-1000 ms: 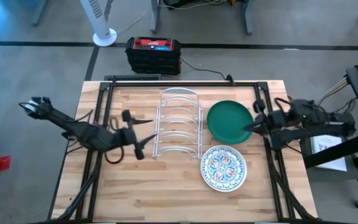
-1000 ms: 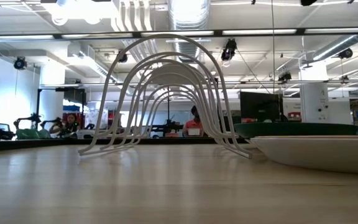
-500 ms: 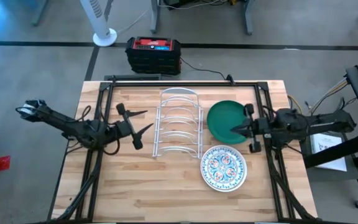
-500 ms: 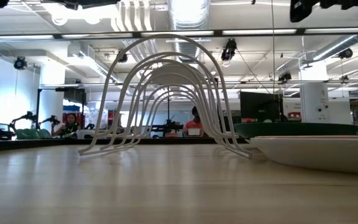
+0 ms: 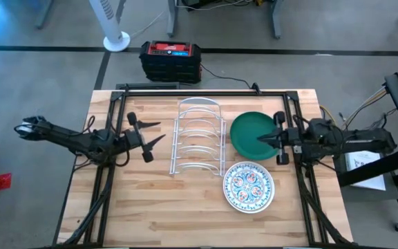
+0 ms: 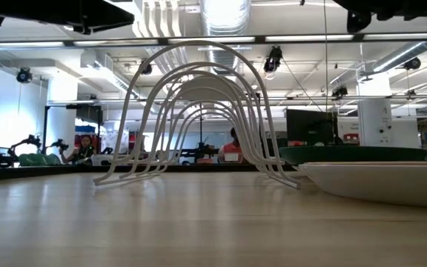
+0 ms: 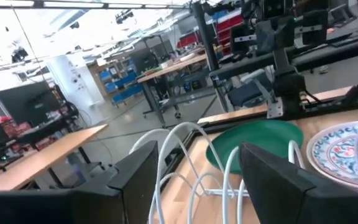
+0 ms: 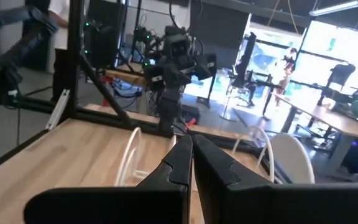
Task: Sort dishes
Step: Return to Home Position
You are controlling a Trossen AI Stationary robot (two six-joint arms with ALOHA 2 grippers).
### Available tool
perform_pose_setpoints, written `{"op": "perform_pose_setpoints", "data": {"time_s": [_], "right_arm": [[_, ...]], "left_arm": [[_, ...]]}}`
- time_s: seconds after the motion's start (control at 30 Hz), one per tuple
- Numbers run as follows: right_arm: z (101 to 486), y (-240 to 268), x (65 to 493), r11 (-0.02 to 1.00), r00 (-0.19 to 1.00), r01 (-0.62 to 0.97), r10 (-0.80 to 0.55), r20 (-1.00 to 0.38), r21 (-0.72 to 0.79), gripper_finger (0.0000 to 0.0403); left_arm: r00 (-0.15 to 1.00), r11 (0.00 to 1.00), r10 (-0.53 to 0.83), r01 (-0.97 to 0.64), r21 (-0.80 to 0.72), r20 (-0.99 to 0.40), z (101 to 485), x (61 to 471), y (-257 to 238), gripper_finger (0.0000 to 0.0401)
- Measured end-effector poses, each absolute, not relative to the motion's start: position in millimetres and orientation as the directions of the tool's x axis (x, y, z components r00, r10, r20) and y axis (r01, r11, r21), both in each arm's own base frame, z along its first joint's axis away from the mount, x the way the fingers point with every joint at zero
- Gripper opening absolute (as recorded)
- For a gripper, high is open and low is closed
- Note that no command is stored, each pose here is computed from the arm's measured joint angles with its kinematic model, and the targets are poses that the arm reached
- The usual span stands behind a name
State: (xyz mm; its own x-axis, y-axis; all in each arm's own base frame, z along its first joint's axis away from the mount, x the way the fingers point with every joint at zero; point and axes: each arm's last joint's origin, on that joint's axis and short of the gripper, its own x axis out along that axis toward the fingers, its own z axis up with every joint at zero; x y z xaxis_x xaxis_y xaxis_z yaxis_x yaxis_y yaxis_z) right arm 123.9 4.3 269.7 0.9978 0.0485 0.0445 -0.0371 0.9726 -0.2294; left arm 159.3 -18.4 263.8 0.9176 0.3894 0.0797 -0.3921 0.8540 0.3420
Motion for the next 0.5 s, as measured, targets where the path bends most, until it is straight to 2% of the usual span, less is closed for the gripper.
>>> {"op": "perform_pose_setpoints", "data": {"time_s": [0.4,0.5], "right_arm": [[228.0,5.5,96.1,0.979,0.987,-0.1,0.12,0.11,-0.177,0.0007],[219.4,6.9,92.9,0.973,0.977,-0.15,0.174,0.126,-0.178,0.0007]], "left_arm": [[0.916,0.85,0.393,-0.394,0.349,0.077,264.2,144.8,-15.0,0.0206],[0.908,0.843,0.415,-0.41,0.349,0.064,263.5,141.9,-13.8,0.0206]]}}
